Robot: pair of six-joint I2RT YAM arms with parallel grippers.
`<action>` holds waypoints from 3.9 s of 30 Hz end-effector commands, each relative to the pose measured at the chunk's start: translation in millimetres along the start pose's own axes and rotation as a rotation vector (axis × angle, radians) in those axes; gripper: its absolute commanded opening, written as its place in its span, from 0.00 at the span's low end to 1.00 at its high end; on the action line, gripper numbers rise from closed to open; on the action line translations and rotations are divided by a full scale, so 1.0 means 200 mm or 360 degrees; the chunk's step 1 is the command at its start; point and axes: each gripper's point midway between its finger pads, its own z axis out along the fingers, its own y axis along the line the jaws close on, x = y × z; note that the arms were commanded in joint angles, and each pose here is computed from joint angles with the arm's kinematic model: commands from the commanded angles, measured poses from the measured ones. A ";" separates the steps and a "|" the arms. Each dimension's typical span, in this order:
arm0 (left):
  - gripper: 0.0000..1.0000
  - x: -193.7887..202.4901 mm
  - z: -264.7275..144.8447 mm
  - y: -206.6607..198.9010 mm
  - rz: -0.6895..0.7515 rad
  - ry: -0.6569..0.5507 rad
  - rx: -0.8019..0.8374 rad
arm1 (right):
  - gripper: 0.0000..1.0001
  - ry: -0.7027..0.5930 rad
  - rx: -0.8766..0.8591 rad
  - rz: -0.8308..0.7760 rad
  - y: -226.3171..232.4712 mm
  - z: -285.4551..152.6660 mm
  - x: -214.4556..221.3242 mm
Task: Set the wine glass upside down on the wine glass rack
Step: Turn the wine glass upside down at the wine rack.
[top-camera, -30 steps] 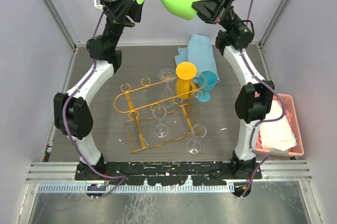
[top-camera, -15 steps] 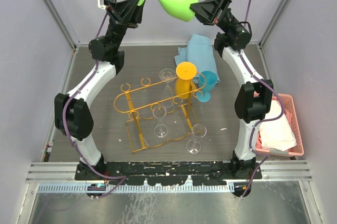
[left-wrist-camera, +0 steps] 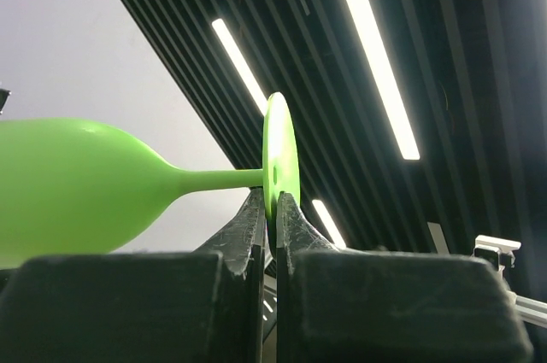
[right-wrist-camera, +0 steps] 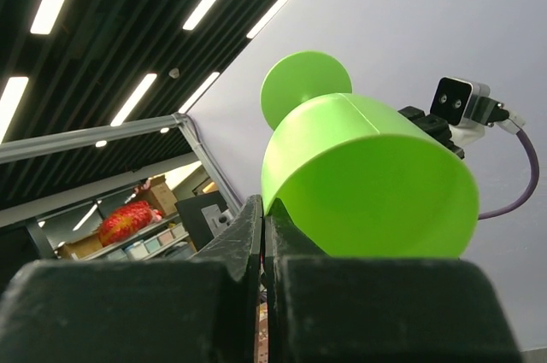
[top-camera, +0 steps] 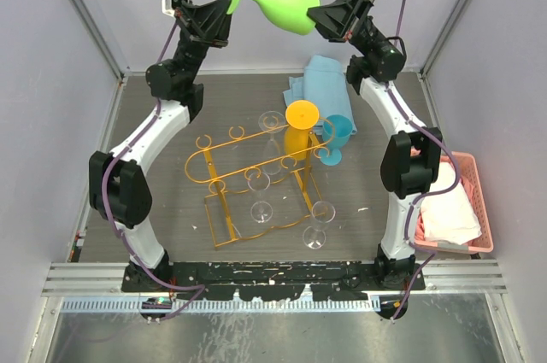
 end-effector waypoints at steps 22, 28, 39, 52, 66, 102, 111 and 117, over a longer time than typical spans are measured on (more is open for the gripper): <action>0.00 -0.14 -0.02 -0.26 -0.0048 -0.0017 0.0031 | 0.53 -0.0077 0.0061 -0.0345 0.33 -0.18 -0.11; 0.00 -0.35 -0.14 -0.17 0.0137 -0.0079 -0.0201 | 0.53 -0.0045 0.0147 -0.0457 0.45 -0.17 -0.05; 0.00 -0.65 -0.53 0.09 0.0465 -0.0158 -0.0967 | 0.53 -0.0019 0.0478 -0.0595 0.51 -0.15 0.08; 0.00 -0.49 -0.80 0.19 0.0532 -0.0150 -0.1548 | 0.53 -0.0075 0.0618 -0.0603 0.56 -0.19 0.19; 0.00 -0.19 -0.95 0.25 0.0425 -0.0094 -0.1642 | 0.53 -0.0130 0.0619 -0.0547 0.58 -0.20 0.22; 0.00 0.22 -1.00 0.28 0.0235 0.0120 -0.1637 | 0.53 -0.0168 0.0682 -0.0465 0.47 -0.24 0.19; 0.00 0.30 -1.02 0.29 0.0197 0.0176 -0.1649 | 0.53 -0.0179 0.0698 -0.0452 0.45 -0.25 0.18; 0.00 0.34 -1.03 0.30 0.0176 0.0198 -0.1659 | 0.53 -0.0184 0.0702 -0.0445 0.44 -0.25 0.18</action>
